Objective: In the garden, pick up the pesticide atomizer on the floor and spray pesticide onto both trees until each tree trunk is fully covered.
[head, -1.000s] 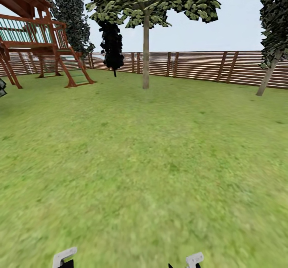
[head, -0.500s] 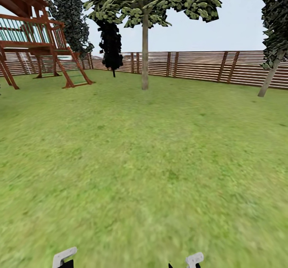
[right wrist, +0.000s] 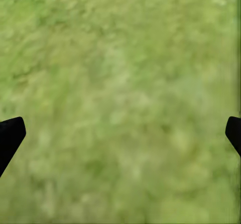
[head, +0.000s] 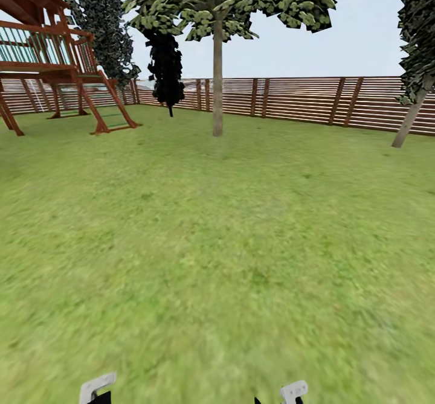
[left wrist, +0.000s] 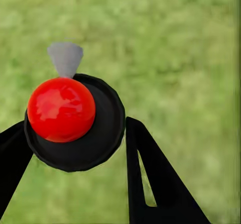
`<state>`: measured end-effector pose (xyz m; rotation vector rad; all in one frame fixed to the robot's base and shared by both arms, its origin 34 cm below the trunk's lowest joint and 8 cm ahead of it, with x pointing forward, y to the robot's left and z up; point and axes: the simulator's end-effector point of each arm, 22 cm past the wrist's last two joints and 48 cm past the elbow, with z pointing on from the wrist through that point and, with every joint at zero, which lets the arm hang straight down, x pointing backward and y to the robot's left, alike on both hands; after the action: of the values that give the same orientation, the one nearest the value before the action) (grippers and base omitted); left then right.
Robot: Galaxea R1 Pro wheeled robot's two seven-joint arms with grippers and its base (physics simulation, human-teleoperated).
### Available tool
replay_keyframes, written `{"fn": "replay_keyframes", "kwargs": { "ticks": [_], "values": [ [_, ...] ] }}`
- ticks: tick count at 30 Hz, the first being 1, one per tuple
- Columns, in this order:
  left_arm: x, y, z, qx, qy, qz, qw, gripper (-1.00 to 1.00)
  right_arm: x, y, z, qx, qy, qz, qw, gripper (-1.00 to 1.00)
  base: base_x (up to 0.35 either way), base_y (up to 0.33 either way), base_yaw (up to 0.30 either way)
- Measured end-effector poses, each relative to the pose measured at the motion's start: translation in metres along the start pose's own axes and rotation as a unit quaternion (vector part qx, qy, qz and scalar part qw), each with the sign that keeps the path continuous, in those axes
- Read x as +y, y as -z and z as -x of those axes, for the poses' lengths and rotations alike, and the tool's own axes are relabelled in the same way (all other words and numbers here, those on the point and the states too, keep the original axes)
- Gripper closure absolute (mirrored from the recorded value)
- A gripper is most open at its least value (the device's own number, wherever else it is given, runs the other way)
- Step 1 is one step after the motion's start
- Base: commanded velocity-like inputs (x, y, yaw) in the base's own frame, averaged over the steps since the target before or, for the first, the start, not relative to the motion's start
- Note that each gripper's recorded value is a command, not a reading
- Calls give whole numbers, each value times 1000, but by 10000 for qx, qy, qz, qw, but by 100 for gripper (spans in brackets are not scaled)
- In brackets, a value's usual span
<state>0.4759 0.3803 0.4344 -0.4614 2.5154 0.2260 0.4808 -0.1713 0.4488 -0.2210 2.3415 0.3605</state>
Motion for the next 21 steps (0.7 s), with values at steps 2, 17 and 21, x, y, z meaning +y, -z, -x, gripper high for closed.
{"fn": "replay_keyframes", "kwargs": {
  "ticks": [2,17,21],
  "values": [
    [0,0,0,0,0,0,10000,100,0,0,0,-1,0,0,10000,-100,326,-109,0],
    [0,0,0,0,0,1,10000,100,0,0,0,0,0,0,10000,-100,326,-109,0],
    [0,0,0,0,0,0,10000,100,0,0,0,-1,0,-1,10000,-100,326,-109,0]
  ]
}}
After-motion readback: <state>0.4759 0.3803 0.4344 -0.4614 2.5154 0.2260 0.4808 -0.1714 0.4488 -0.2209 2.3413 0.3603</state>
